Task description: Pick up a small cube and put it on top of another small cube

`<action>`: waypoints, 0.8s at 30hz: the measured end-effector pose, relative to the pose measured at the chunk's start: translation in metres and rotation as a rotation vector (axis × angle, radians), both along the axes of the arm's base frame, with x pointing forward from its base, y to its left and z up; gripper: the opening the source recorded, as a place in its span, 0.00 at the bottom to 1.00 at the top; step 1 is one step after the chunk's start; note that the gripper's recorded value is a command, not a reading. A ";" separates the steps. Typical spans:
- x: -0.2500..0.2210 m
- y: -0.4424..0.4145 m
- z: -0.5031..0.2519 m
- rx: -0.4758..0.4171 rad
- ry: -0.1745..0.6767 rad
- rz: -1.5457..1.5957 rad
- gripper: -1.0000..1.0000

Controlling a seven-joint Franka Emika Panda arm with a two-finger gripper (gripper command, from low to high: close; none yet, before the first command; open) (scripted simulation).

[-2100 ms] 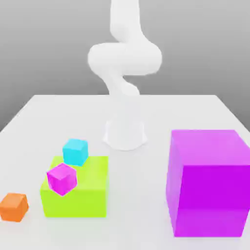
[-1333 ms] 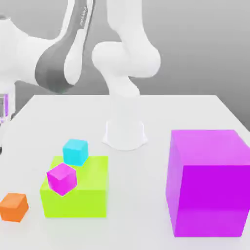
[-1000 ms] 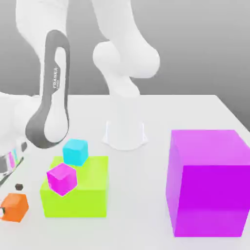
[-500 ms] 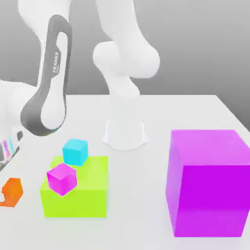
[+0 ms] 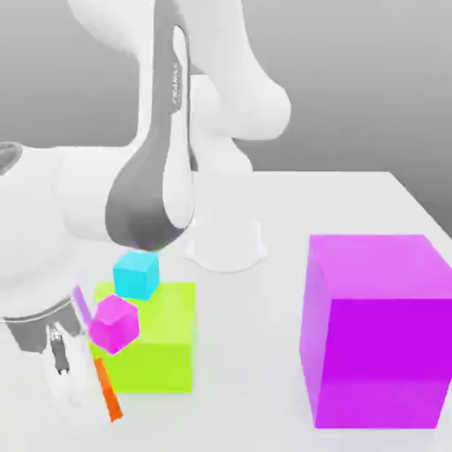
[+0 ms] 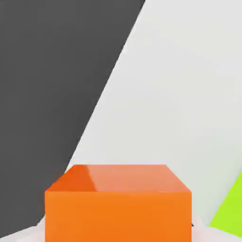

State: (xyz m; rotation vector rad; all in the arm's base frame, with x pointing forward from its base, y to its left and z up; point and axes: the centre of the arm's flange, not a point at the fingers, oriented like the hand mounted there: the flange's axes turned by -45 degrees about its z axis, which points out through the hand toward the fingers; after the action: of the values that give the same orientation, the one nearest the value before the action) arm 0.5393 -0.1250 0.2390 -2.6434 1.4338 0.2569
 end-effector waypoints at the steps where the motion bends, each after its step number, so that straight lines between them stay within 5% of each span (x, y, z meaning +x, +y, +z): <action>1: 0.006 0.017 0.004 0.018 -0.003 0.042 0.00; 13: 0.029 0.238 0.057 0.280 -0.050 0.569 0.00; 24: -0.047 0.415 0.108 0.514 -0.073 0.905 0.00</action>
State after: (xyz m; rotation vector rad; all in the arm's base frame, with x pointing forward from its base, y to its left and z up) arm 0.4927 0.2902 0.3469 -2.5911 0.0283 0.5082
